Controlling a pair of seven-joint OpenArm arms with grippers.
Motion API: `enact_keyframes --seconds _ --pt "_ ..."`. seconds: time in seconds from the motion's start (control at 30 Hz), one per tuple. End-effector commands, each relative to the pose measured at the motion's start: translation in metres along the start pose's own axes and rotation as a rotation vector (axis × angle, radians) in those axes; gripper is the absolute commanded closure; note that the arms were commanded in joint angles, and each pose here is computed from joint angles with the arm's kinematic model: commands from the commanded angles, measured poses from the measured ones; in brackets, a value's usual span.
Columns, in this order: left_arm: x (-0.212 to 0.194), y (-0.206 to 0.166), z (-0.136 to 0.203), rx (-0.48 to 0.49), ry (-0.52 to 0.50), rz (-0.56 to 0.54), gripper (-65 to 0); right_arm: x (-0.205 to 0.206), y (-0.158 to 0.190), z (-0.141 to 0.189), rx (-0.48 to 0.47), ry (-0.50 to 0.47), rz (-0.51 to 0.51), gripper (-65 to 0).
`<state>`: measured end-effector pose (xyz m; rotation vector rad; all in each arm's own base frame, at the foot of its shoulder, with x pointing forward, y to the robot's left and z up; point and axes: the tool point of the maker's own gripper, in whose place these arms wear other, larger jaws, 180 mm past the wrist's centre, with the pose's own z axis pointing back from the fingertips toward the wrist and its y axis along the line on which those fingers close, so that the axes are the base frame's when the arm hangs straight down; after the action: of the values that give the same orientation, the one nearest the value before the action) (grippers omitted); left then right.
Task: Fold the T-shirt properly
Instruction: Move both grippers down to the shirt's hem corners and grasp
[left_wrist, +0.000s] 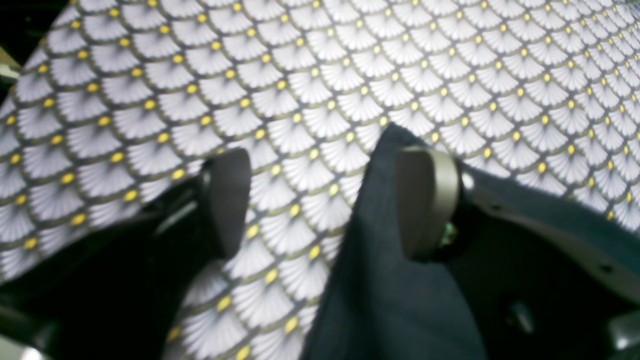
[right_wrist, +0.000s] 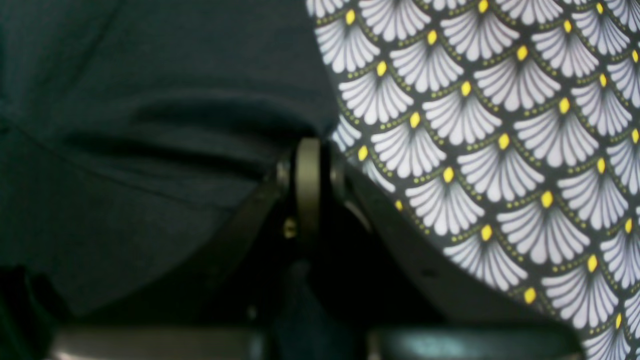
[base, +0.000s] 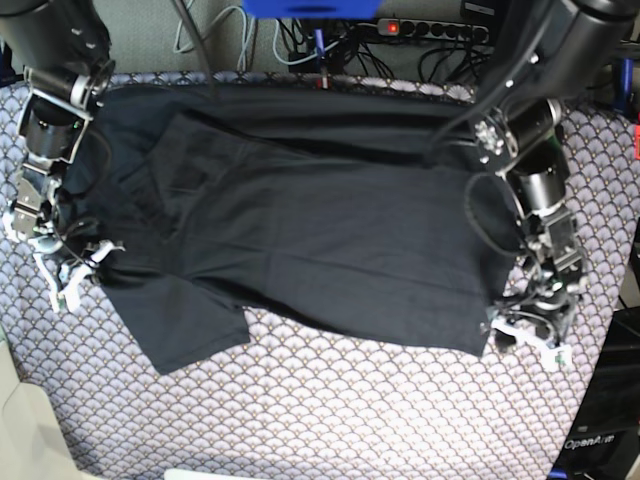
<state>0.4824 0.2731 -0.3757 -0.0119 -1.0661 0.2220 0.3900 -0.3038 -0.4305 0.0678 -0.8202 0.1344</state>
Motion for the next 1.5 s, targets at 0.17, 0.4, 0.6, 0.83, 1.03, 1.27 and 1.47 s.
enact_keyframes --seconds 0.17,0.4,0.6,0.83,1.03,1.27,1.47 --pt "0.031 -0.018 -0.011 -0.042 -0.084 0.01 -45.0 0.0 -0.009 0.004 -0.02 0.025 0.02 0.0" --pt "0.021 -0.05 -0.021 -0.116 -0.102 -0.007 -45.0 -0.014 -0.007 0.005 -0.017 0.048 0.018 0.0" --pt "0.007 -0.035 -0.025 -0.028 -0.071 0.013 -45.1 -0.014 -0.008 0.005 -0.018 0.048 0.018 0.0" --pt "0.006 -0.027 -0.025 -0.015 -0.064 0.01 -45.0 -0.014 -0.008 0.005 -0.018 0.048 0.018 0.0" --pt "-0.004 -0.03 -0.025 -0.022 -0.043 0.015 -44.9 -0.015 -0.008 0.005 -0.018 0.05 0.018 0.0" --pt "-0.033 -0.036 -0.026 -0.039 0.03 0.032 -44.8 -0.015 -0.009 0.006 -0.019 0.05 0.019 0.0" --pt "-0.035 -0.037 -0.026 -0.042 0.036 0.032 -27.3 -0.015 -0.009 0.006 -0.019 0.05 0.019 0.0"
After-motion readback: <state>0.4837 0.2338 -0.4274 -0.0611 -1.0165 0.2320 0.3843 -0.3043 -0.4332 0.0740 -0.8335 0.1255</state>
